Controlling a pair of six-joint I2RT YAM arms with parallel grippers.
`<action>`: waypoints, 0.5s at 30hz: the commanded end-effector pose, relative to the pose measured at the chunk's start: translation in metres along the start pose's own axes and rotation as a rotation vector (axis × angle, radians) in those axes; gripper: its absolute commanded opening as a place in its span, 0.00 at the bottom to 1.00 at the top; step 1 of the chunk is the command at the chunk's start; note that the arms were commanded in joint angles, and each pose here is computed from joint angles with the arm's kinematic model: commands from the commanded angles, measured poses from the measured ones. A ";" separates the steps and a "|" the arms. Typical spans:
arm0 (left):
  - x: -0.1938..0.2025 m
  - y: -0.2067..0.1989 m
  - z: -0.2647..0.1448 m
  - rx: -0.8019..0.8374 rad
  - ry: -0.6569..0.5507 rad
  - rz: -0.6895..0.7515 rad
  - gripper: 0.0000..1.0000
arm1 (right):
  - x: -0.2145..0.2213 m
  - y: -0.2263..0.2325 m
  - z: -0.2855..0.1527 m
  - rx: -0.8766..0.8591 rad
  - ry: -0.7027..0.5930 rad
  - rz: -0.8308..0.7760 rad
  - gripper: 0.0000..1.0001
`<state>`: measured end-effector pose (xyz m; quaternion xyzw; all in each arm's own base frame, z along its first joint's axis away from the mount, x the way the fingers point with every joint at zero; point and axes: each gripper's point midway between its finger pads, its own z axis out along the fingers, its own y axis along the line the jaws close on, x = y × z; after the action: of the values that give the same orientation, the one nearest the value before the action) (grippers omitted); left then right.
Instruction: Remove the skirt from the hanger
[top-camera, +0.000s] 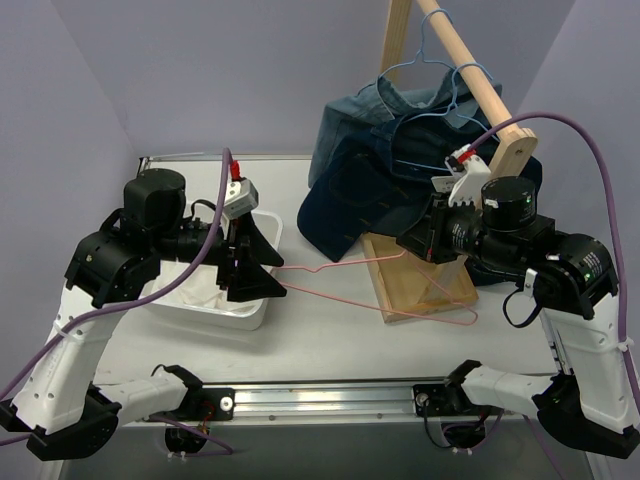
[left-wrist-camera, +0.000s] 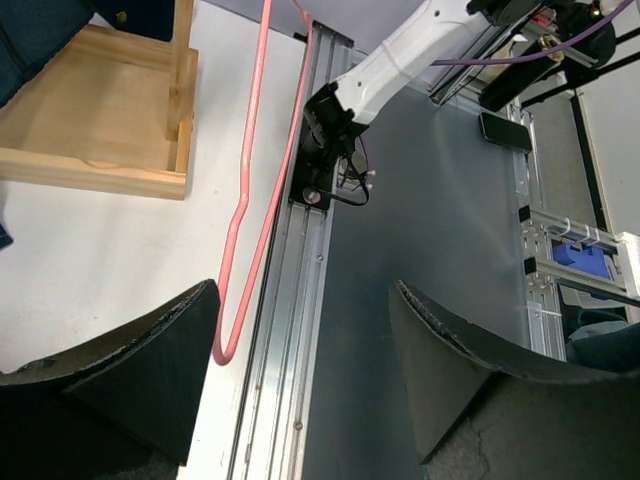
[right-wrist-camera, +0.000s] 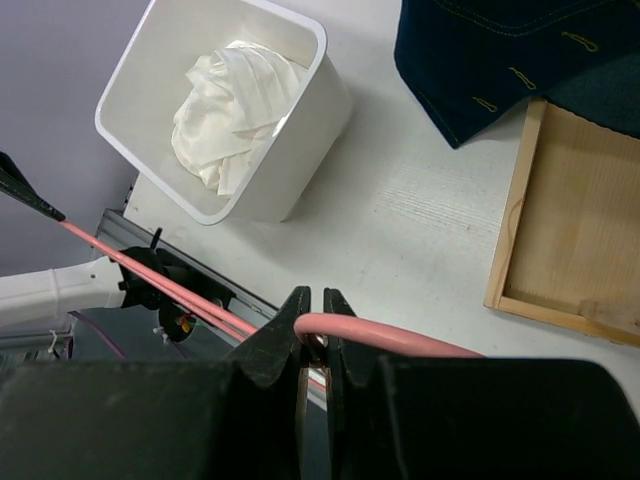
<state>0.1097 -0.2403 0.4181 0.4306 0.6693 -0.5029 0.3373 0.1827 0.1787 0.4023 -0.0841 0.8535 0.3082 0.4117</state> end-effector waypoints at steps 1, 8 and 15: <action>0.009 0.003 -0.001 -0.029 0.028 0.006 0.78 | -0.018 0.017 -0.008 -0.064 -0.068 0.013 0.00; 0.007 0.010 0.001 -0.053 0.033 0.002 0.79 | -0.020 0.022 -0.009 -0.089 -0.068 0.016 0.00; 0.001 0.017 0.000 -0.100 0.013 0.025 0.79 | -0.019 0.027 -0.008 -0.116 -0.056 0.020 0.00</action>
<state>0.1236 -0.2396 0.4076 0.4218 0.6918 -0.4716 0.3479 0.1778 0.1832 0.4069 -0.0906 0.8493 0.3251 0.4060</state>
